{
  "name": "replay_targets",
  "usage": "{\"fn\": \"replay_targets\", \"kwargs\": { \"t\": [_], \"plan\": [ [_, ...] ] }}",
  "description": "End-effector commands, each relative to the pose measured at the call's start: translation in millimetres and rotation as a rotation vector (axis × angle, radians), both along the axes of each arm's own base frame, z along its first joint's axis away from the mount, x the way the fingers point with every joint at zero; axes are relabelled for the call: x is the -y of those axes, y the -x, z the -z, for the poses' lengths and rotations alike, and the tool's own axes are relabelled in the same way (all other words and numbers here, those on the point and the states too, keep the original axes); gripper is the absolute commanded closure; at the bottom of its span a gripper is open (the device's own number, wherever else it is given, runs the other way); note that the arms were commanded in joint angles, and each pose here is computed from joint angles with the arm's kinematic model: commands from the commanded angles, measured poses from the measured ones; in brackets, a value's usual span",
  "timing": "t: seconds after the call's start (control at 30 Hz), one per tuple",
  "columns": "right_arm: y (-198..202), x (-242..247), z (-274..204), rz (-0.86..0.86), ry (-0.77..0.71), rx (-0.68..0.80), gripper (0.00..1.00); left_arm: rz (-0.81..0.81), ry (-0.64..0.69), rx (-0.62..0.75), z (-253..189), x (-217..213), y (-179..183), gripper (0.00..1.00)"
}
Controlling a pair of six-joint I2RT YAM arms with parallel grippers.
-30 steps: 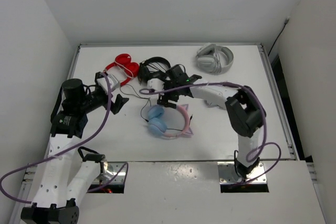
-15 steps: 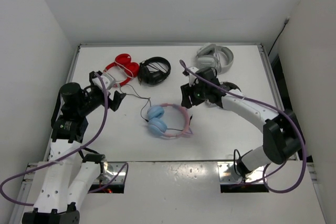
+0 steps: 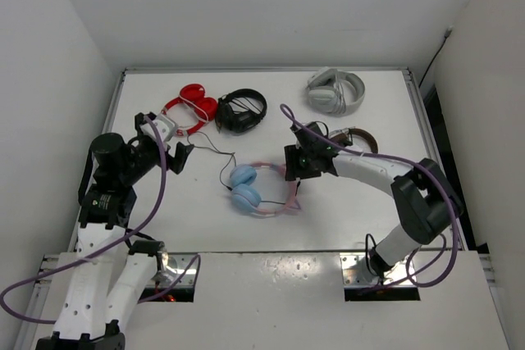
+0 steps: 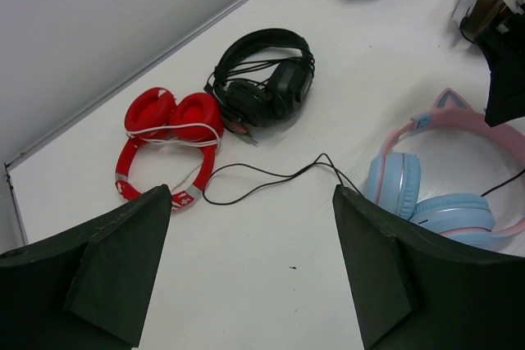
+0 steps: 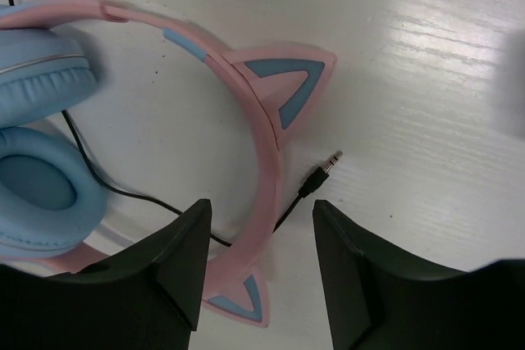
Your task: Wrap the headphones
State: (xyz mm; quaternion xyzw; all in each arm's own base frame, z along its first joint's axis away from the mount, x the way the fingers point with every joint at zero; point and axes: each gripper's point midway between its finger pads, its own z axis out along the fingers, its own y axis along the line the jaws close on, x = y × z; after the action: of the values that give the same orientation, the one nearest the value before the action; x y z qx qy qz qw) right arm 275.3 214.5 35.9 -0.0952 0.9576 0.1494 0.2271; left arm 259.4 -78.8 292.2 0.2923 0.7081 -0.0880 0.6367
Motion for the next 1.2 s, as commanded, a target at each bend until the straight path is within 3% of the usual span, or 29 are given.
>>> {"fn": "replay_targets", "kwargs": {
  "t": [0.0, 0.47, 1.07, 1.13, 1.17],
  "plan": [
    [-10.4, -6.1, 4.2, 0.051, -0.027, 0.013, 0.48, -0.023, 0.012, 0.032, -7.7, -3.4, -1.9, 0.14],
    [-2.1, -16.7, 38.6, 0.014, 0.005, -0.106, 0.62, -0.035, -0.025, 0.012, 7.5, -7.7, -3.8, 0.14],
    [23.5, -16.8, 48.5, -0.061, 0.137, -0.059, 0.59, -0.061, -0.056, 0.023, 12.0, -13.9, -6.2, 0.14],
    [23.7, -20.3, 49.1, -0.078, 0.14, -0.056, 0.68, -0.061, -0.056, 0.012, 16.9, -13.9, -6.3, 0.14],
    [26.7, -19.7, 49.8, -0.084, 0.156, -0.057, 0.85, -0.07, -0.058, 0.023, 14.5, -15.5, -5.1, 0.14]
  ]
}}
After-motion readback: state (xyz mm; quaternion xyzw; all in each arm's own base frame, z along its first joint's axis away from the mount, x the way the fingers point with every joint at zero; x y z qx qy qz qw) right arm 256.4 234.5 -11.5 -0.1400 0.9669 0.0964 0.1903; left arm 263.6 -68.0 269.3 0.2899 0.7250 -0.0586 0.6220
